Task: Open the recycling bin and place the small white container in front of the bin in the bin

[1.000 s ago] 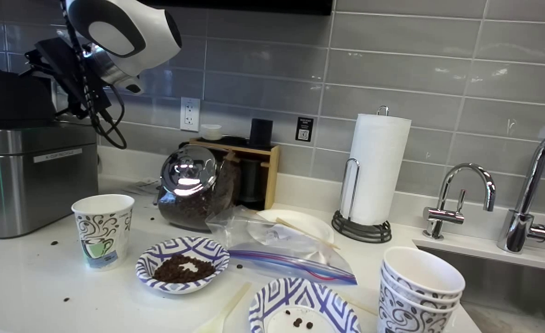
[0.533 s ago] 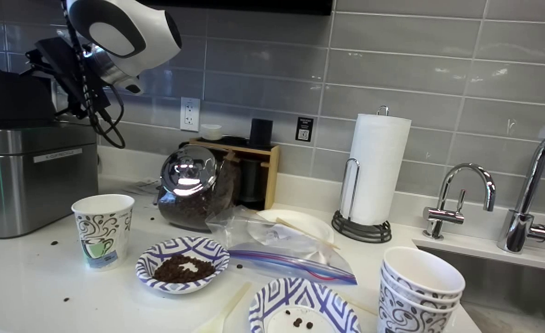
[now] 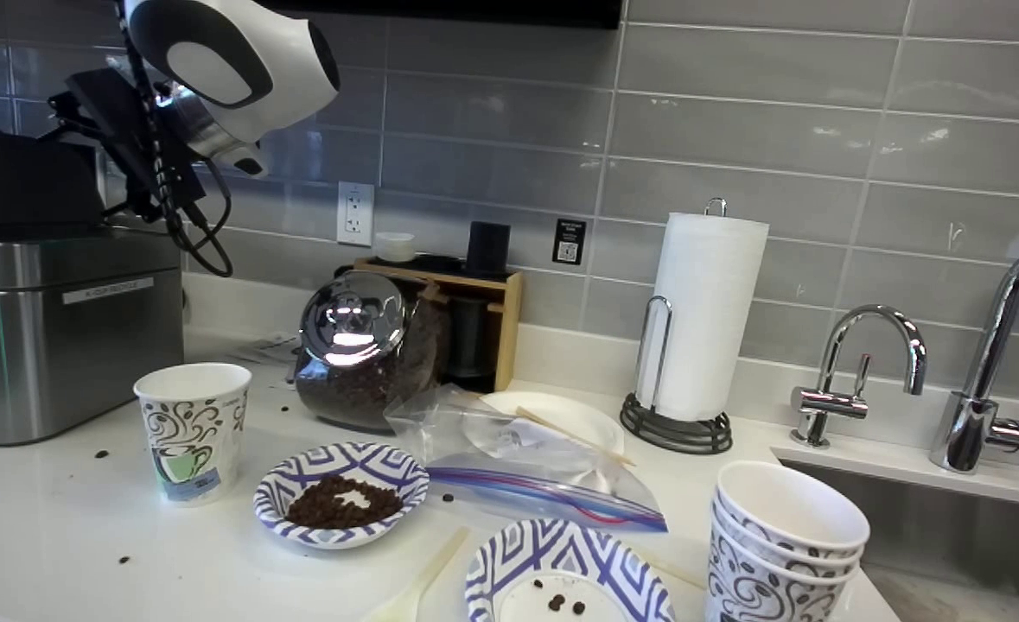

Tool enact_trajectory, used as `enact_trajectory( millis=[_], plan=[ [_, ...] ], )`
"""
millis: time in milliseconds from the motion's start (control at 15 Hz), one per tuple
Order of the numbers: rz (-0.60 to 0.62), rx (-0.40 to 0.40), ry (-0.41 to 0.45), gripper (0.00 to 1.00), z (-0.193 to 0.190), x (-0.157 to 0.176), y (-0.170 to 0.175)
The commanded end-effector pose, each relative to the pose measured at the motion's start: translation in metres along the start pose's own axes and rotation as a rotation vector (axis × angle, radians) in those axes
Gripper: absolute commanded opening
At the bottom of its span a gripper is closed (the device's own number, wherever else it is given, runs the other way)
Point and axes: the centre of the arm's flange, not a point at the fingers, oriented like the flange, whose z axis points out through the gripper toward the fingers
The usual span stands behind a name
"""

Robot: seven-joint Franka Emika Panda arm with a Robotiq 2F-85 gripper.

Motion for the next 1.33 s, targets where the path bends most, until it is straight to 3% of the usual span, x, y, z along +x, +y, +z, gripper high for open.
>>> enact_trajectory(
  millis=[0, 200, 533, 800, 1267],
  plan=[
    [-0.006, 0.009, 0.024, 1.00, -0.007, -0.023, -0.005],
    [-0.003, 0.016, 0.029, 1.00, -0.013, -0.040, -0.006],
    [0.002, -0.071, 0.064, 1.00, -0.030, -0.070, -0.011],
    [-0.044, -0.221, 0.122, 1.00, -0.043, -0.087, -0.026],
    [-0.040, -0.485, 0.073, 1.00, -0.056, -0.100, -0.058]
  ],
)
